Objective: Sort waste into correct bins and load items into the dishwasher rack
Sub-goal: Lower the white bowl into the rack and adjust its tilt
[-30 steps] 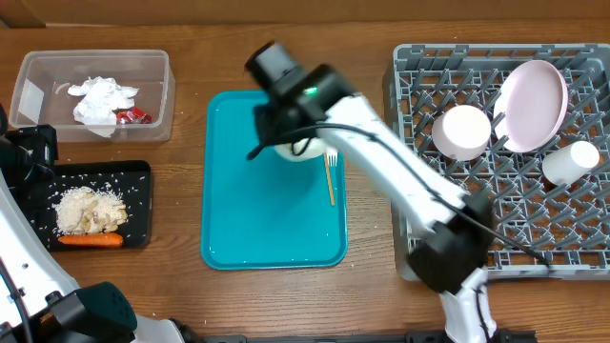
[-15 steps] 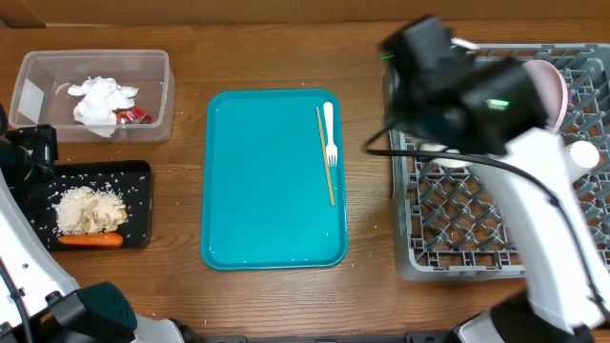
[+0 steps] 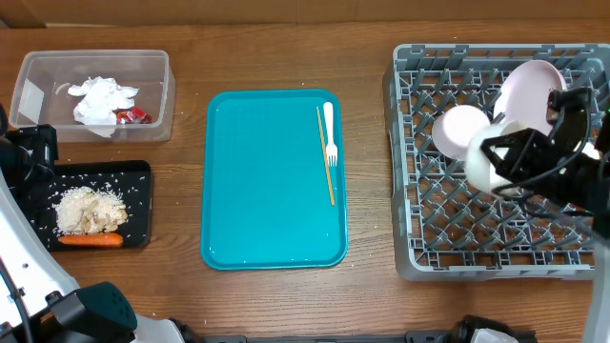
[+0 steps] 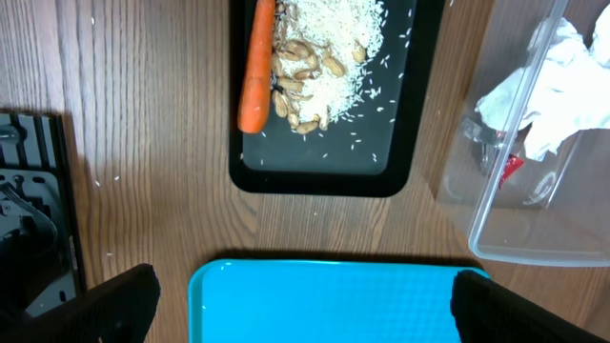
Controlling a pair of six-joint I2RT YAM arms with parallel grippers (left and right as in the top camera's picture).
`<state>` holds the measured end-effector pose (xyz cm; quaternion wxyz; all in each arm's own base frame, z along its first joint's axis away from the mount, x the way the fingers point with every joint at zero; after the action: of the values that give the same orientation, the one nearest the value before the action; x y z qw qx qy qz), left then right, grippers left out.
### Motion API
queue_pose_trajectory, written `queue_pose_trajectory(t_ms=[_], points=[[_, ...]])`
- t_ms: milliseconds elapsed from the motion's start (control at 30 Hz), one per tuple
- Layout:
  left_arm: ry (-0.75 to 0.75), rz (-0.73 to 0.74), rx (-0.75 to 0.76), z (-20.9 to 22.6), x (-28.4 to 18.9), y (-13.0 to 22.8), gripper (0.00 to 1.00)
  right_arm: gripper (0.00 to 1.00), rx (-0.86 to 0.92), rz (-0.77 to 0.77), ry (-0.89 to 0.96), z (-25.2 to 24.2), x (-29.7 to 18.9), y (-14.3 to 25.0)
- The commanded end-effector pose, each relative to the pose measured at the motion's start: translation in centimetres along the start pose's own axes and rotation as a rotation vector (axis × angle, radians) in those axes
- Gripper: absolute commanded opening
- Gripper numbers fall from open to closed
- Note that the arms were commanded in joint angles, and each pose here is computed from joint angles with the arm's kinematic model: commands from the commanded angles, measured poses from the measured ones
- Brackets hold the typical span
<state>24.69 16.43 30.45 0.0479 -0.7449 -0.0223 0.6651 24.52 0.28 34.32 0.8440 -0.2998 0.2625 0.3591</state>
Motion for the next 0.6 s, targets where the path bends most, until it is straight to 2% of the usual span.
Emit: queue_pose_trajectory(t_ms=[0, 100, 333, 567], points=[[-0.005, -0.006, 0.011, 0.1, -0.1, -0.1, 1.00, 0.04, -0.022, 0.073, -0.320, -1.2, 0.7, 0.1], [-0.005, -0.006, 0.011, 0.1, -0.1, -0.1, 1.00, 0.04, 0.022, 0.056, -0.478, -4.4, 1.5, -0.7], [-0.005, -0.006, 0.011, 0.1, -0.1, -0.1, 1.00, 0.04, 0.140, 0.077, -0.637, -10.4, 5.7, -0.5], [-0.005, -0.006, 0.011, 0.1, -0.1, -0.1, 1.00, 0.04, 0.180, 0.109, -0.635, -12.8, 8.0, -0.4]])
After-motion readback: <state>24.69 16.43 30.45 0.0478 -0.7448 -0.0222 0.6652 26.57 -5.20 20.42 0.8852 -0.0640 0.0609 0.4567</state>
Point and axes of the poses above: each gripper's point midway between its finger pads, its own x axis out along the fingers, its own z axis along the line the jaws close on, y = z × x, the point moved 5 cm from there along -x, back along the fingers, and after that the axes turned 11 degrees about x, right-handed, at the moved point
